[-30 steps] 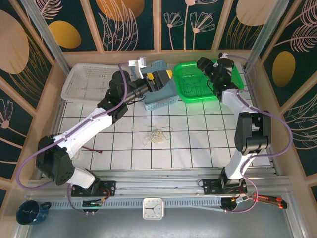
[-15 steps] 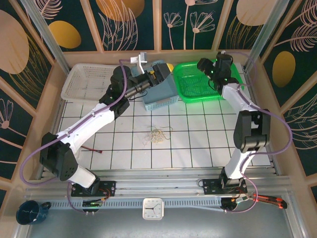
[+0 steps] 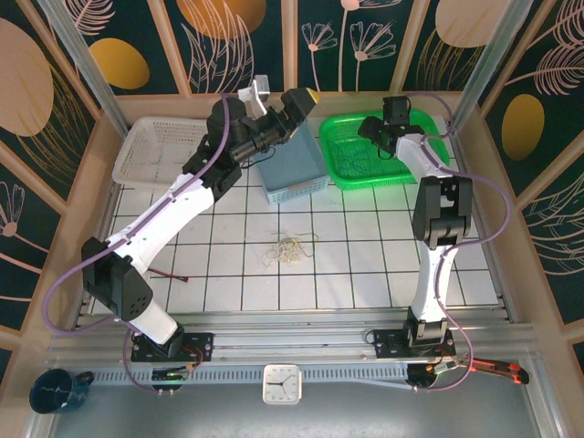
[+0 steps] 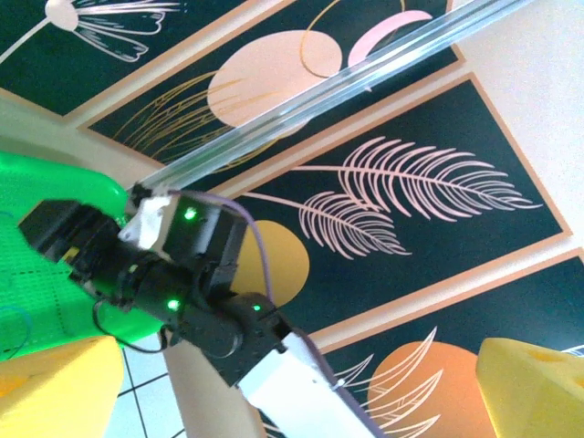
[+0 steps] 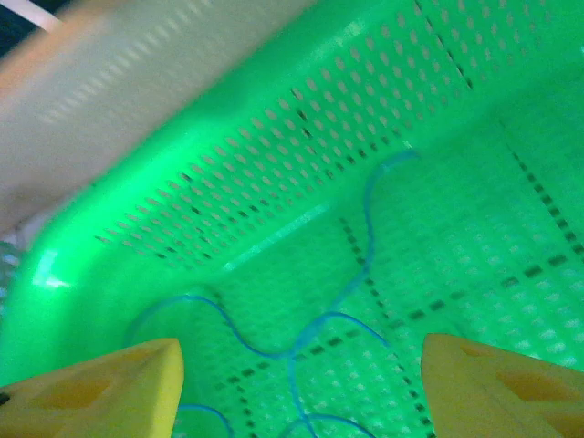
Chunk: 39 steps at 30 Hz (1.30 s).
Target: Untangle the cables
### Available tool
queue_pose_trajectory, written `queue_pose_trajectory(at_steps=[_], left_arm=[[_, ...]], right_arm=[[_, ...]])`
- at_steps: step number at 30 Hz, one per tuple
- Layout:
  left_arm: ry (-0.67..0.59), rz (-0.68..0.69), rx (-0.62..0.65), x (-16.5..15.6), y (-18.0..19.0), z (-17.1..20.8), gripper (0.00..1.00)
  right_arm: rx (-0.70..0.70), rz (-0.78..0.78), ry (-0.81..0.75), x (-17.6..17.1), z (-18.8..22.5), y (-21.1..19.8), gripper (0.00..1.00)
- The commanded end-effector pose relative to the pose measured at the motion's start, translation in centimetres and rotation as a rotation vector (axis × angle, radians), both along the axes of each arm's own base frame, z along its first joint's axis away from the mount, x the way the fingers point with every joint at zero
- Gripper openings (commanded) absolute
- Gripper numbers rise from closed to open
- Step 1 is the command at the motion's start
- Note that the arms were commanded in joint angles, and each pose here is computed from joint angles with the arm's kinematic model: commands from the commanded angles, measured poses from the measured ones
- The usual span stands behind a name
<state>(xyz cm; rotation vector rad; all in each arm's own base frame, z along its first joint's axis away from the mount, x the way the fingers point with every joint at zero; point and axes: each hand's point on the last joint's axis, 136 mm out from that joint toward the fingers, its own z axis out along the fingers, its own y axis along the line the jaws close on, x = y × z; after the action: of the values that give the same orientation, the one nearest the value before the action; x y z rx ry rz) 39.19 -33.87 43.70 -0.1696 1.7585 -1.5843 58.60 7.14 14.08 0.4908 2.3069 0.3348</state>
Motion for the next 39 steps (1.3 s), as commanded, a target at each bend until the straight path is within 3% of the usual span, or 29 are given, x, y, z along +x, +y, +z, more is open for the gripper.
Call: queue_pose_trajectory(at_steps=[1, 8, 16, 28, 33, 39], left_arm=[[0.089, 0.020, -0.044, 0.4, 0.4, 0.9, 0.99], [0.077, 0.004, -0.088, 0.0, 0.4, 2.3, 0.99], [0.064, -0.004, -0.117, -0.3, 0.5, 3.2, 0.99], [0.027, 0.068, -0.169, -1.0, 2.6, 3.5, 0.99], [0.057, 0.055, -0.170, -1.0, 2.4, 2.4, 0.99], [0.046, 0.062, -0.190, -1.7, 3.1, 3.2, 0.99]], right_arm=[[0.019, 0.019, -0.051, -1.4, 2.9, 0.4, 0.70], [0.231, 0.248, -0.177, -7.0, 7.5, 8.6, 0.68], [0.295, 0.443, -0.122, -15.5, 5.5, 16.8, 0.66], [0.191, 0.721, -0.033, -22.1, 1.9, 24.5, 0.63], [0.180, 0.789, -0.025, -23.9, 1.0, 26.2, 0.63], [0.046, 0.917, 0.019, -26.0, -1.2, 27.4, 0.64]])
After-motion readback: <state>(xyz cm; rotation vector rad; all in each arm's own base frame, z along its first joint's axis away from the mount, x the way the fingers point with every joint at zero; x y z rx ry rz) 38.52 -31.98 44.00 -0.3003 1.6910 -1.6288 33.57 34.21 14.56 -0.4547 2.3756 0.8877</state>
